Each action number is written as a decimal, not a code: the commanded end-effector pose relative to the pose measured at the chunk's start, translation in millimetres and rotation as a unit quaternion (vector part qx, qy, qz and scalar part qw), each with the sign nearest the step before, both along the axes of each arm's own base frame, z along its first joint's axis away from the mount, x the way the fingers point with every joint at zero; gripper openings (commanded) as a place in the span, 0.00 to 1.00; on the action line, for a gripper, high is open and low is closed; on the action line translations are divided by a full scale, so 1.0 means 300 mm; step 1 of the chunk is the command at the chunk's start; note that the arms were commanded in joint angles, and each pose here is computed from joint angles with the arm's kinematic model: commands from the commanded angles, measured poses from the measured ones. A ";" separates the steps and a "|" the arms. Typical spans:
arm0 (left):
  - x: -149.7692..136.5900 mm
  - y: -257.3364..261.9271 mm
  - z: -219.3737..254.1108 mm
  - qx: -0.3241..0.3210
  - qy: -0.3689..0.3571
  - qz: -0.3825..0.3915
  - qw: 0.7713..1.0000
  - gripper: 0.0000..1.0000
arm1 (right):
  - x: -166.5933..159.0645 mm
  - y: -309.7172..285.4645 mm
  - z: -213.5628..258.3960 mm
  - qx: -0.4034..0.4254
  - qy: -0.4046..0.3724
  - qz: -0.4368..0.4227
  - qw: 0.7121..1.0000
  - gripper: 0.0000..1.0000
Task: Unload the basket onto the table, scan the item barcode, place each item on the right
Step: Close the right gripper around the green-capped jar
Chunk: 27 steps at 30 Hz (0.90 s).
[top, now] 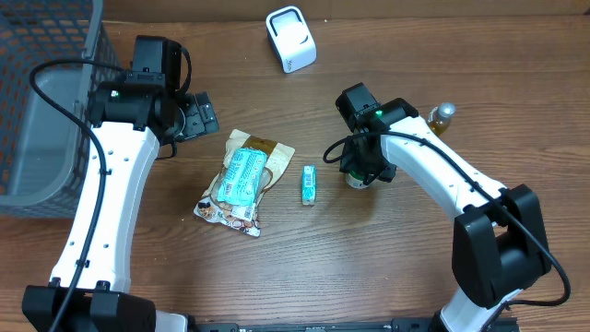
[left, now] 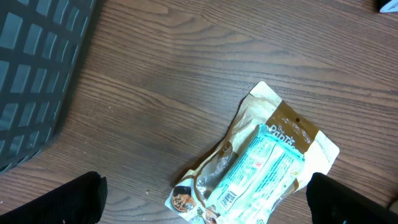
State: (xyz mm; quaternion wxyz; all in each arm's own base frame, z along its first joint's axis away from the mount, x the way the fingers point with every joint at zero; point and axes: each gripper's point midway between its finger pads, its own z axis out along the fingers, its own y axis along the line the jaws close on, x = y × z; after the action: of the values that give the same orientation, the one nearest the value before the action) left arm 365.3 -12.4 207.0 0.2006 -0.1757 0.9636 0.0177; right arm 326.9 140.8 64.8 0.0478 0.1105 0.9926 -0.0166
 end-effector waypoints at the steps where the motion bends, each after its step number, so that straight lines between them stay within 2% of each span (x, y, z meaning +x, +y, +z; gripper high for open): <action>1: 0.011 -0.001 0.021 0.001 -0.009 -0.008 1.000 1.00 | 0.001 -0.011 -0.010 -0.009 0.004 0.062 0.998 0.50; 6: 0.011 -0.001 0.021 0.001 -0.009 -0.008 1.000 1.00 | -0.007 -0.015 -0.011 -0.020 0.015 0.164 0.986 0.50; 10: 0.011 -0.001 0.021 0.002 -0.009 -0.008 1.000 1.00 | -0.013 -0.018 -0.011 -0.023 0.020 0.189 0.981 0.51; 11: 0.011 -0.001 0.021 0.001 -0.009 -0.008 1.000 1.00 | -0.012 -0.017 -0.011 -0.023 0.019 0.189 0.981 0.54; 13: 0.011 -0.001 0.021 0.001 -0.009 -0.008 1.000 1.00 | -0.012 -0.017 -0.011 -0.022 0.019 0.187 0.982 0.61; 17: 0.011 -0.001 0.021 0.001 -0.009 -0.008 1.000 1.00 | -0.008 -0.010 -0.011 -0.018 0.016 0.183 0.983 0.98; 18: 0.011 -0.001 0.021 0.001 -0.009 -0.008 1.000 1.00 | -0.004 -0.008 -0.011 -0.016 0.013 0.179 0.984 1.00; 27: 0.010 -0.001 0.020 0.001 -0.008 -0.008 1.000 1.00 | 0.048 0.015 -0.005 0.001 -0.023 0.109 0.994 1.00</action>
State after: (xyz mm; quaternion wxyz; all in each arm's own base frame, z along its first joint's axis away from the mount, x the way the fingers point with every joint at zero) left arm 365.3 -12.4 207.0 0.2006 -0.1757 0.9636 0.0177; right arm 339.2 146.4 65.1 0.0704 -0.0329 0.9969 -0.0128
